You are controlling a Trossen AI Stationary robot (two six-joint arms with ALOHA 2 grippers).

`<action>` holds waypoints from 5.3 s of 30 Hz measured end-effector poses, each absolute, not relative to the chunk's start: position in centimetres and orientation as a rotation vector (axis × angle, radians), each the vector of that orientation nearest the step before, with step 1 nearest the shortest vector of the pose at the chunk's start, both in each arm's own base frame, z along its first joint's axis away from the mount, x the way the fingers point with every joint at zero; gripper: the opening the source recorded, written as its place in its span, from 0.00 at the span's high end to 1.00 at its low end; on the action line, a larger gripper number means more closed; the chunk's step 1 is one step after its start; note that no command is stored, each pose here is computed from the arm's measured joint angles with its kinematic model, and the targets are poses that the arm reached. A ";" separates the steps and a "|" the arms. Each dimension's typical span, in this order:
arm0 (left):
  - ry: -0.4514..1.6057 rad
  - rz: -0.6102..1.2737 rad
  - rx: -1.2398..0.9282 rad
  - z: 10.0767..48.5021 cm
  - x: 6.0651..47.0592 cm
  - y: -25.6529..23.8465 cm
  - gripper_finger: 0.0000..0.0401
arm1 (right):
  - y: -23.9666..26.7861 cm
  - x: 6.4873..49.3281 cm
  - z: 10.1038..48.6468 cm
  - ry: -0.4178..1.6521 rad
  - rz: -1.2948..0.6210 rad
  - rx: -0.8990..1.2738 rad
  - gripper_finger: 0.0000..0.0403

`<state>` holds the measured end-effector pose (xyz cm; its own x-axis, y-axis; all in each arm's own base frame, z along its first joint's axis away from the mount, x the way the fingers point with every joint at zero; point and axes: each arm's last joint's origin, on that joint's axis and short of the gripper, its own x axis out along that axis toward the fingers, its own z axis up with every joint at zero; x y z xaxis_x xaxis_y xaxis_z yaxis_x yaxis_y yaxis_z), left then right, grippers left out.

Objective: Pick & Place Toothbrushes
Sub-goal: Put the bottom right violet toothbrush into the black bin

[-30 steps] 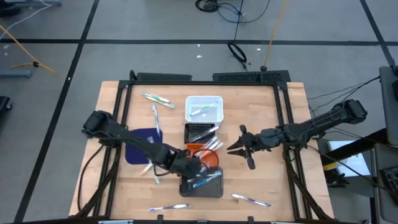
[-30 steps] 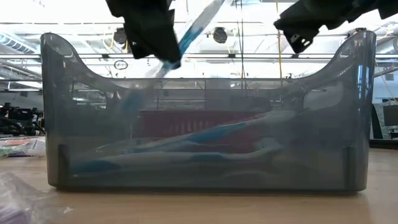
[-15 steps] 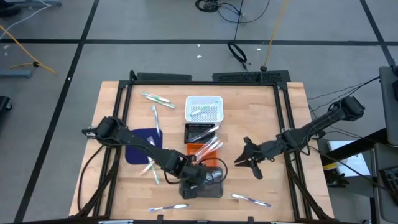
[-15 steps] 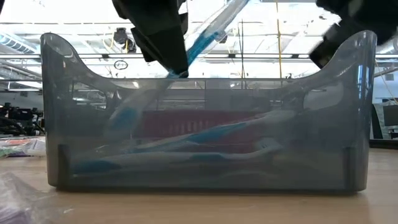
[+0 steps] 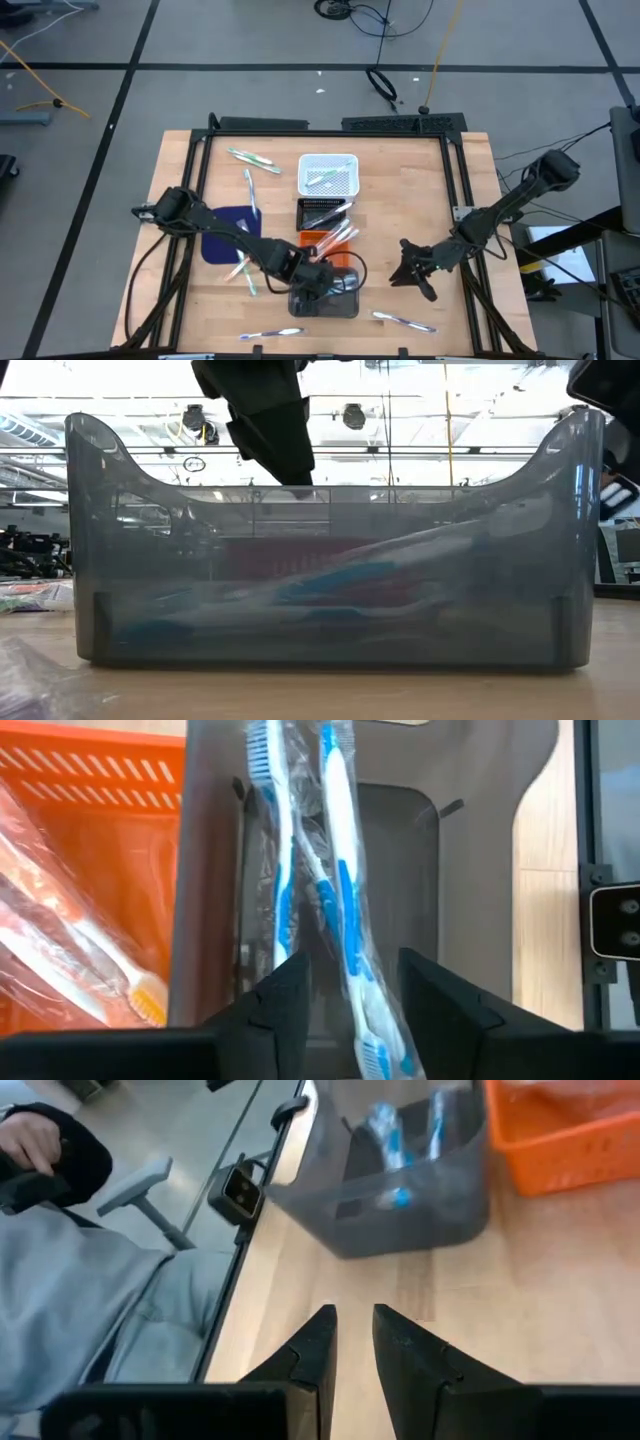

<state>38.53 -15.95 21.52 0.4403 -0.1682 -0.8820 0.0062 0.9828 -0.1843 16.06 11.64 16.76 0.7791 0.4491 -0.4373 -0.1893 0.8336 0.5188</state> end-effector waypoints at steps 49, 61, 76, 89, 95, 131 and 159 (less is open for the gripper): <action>1.059 -0.071 -0.162 21.9 39.0 -15.3 0.59 | 20.1 17.2 11.7 0.876 0.276 0.474 0.85; 1.059 -0.072 -0.161 21.9 39.0 -15.4 0.59 | 20.8 17.3 10.8 0.894 0.306 0.528 0.85; 1.060 -0.070 -0.163 21.9 39.0 -15.3 0.59 | 21.4 16.8 11.8 0.858 0.322 0.530 0.85; 1.061 -0.069 -0.164 21.9 39.0 -15.3 0.59 | 22.6 17.4 13.2 0.935 0.234 0.464 0.85; 1.061 -0.068 -0.165 21.9 39.0 -15.3 0.59 | 23.5 17.4 12.9 0.946 0.246 0.468 0.85; 1.052 -0.063 -0.187 22.0 39.0 -15.5 0.59 | 26.0 19.5 17.1 0.989 0.087 0.086 1.00; 0.468 -0.157 -0.006 25.9 42.5 -16.5 0.59 | 24.1 19.3 29.6 0.201 -0.008 -0.189 1.00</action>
<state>42.48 -16.48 25.86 0.8804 -0.1521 -0.4492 0.1496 0.9879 -0.0414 19.35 24.11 29.57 0.9799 -0.0265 -0.1979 -0.0112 0.9823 -0.1872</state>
